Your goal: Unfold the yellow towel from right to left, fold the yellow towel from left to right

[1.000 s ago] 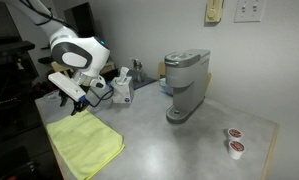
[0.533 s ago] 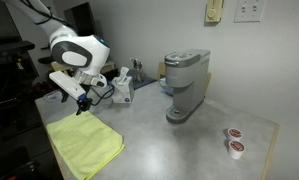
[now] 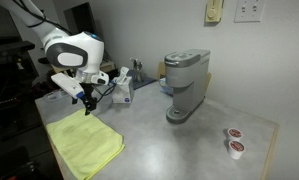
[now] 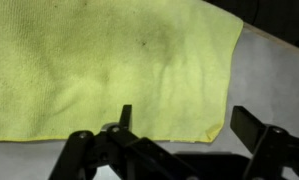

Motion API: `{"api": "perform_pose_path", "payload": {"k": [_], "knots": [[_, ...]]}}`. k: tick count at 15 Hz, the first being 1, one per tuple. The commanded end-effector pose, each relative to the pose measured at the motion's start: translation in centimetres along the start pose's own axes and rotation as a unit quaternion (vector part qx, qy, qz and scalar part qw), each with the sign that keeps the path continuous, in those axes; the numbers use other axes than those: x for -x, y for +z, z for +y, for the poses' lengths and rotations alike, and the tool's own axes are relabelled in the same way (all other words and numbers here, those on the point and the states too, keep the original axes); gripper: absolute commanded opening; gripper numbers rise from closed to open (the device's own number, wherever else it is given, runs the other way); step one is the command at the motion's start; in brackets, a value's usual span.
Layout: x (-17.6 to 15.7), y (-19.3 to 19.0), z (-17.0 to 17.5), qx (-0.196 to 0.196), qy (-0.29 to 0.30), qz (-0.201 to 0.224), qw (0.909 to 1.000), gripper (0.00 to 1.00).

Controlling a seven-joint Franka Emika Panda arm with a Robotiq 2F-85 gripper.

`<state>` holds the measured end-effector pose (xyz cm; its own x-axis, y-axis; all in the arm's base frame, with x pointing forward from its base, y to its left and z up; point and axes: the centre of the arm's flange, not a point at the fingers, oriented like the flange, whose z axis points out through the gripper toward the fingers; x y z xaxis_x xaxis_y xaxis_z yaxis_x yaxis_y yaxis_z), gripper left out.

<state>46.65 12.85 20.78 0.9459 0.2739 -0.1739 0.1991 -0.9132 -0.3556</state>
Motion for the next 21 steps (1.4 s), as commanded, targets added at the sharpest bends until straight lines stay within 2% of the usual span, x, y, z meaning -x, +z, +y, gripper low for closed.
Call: {"api": "perform_pose_path", "payload": {"k": [1, 5, 8, 15, 19, 21], "knots": [[1.7, 0.1, -1.6, 0.063, 0.029, 0.034, 0.997, 1.0], [2.5, 0.5, -3.8, 0.103, 0.05, 0.048, 0.9923, 1.0], [2.9, 0.8, -5.4, 0.117, 0.063, 0.048, 0.9899, 1.0], [2.7, 1.8, -8.5, 0.113, 0.1, 0.048, 0.9873, 1.0], [2.7, 2.2, -8.8, 0.104, 0.087, 0.029, 0.9904, 1.0], [2.6, 2.3, -9.0, 0.109, 0.091, 0.037, 0.9892, 1.0]]}}
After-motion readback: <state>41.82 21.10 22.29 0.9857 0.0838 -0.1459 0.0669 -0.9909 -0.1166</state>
